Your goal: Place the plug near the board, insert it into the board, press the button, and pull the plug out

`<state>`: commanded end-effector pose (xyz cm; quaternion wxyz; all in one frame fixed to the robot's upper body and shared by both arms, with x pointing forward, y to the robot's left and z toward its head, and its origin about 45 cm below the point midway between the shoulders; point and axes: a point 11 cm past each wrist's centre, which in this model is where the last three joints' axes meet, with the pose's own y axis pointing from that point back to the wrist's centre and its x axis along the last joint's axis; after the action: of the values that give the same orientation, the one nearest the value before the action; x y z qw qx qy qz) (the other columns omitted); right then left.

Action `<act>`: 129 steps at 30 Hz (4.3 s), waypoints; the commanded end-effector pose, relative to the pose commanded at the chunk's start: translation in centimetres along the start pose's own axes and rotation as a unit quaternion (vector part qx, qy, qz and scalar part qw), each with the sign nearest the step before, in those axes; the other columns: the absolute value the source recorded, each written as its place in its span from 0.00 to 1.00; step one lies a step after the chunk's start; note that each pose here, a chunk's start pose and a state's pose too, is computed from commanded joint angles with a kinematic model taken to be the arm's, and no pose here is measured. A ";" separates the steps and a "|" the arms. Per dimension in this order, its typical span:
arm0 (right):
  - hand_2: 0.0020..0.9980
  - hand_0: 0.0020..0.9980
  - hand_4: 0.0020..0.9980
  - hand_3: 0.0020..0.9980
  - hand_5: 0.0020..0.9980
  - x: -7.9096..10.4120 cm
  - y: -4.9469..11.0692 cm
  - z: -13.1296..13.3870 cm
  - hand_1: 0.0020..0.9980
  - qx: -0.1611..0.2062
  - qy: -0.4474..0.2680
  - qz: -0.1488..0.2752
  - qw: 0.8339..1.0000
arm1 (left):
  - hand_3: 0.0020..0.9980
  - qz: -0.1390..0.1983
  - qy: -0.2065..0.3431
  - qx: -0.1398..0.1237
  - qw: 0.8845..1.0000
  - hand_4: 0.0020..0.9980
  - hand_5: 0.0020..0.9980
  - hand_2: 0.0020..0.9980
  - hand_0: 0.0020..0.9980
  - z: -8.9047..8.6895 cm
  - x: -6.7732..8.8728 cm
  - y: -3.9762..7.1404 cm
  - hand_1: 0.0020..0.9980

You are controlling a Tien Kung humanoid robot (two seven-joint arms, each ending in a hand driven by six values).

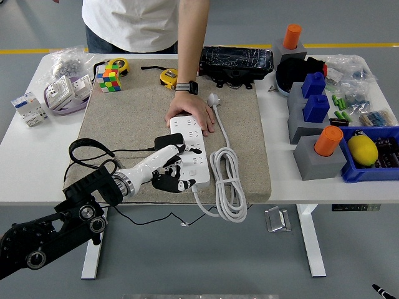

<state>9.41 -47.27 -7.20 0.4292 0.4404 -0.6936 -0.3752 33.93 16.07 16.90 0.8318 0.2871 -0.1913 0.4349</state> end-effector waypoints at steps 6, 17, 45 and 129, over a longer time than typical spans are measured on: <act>0.64 0.62 0.98 0.57 0.59 0.0 0.0 0.0 0.67 0.000 -0.001 0.000 1.000 | 0.56 0.029 0.040 -0.005 0.999 0.78 0.20 0.29 0.21 -0.7 0.6 -0.1 0.17; 0.64 0.62 0.98 0.57 0.59 0.0 0.0 0.1 0.67 -0.001 0.000 0.000 1.000 | 0.54 0.100 0.112 -0.033 0.988 0.78 0.21 0.38 0.25 -0.5 3.1 0.2 0.26; 0.64 0.63 0.98 0.57 0.59 0.1 0.0 0.0 0.67 -0.001 0.005 0.001 1.000 | 0.63 -0.019 0.001 0.032 0.999 0.62 0.00 0.17 0.10 -0.7 0.9 0.4 0.08; 0.64 0.62 0.98 0.57 0.58 -0.2 0.0 -0.3 0.67 0.003 0.003 -0.005 1.000 | 0.67 0.112 -0.119 0.050 0.985 0.88 0.34 0.69 0.70 -4.3 5.1 -4.2 0.68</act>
<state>9.69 -47.09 -7.13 0.4279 0.4461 -0.6912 -0.3745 40.46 20.04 15.21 0.7337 0.3548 -0.2975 0.4972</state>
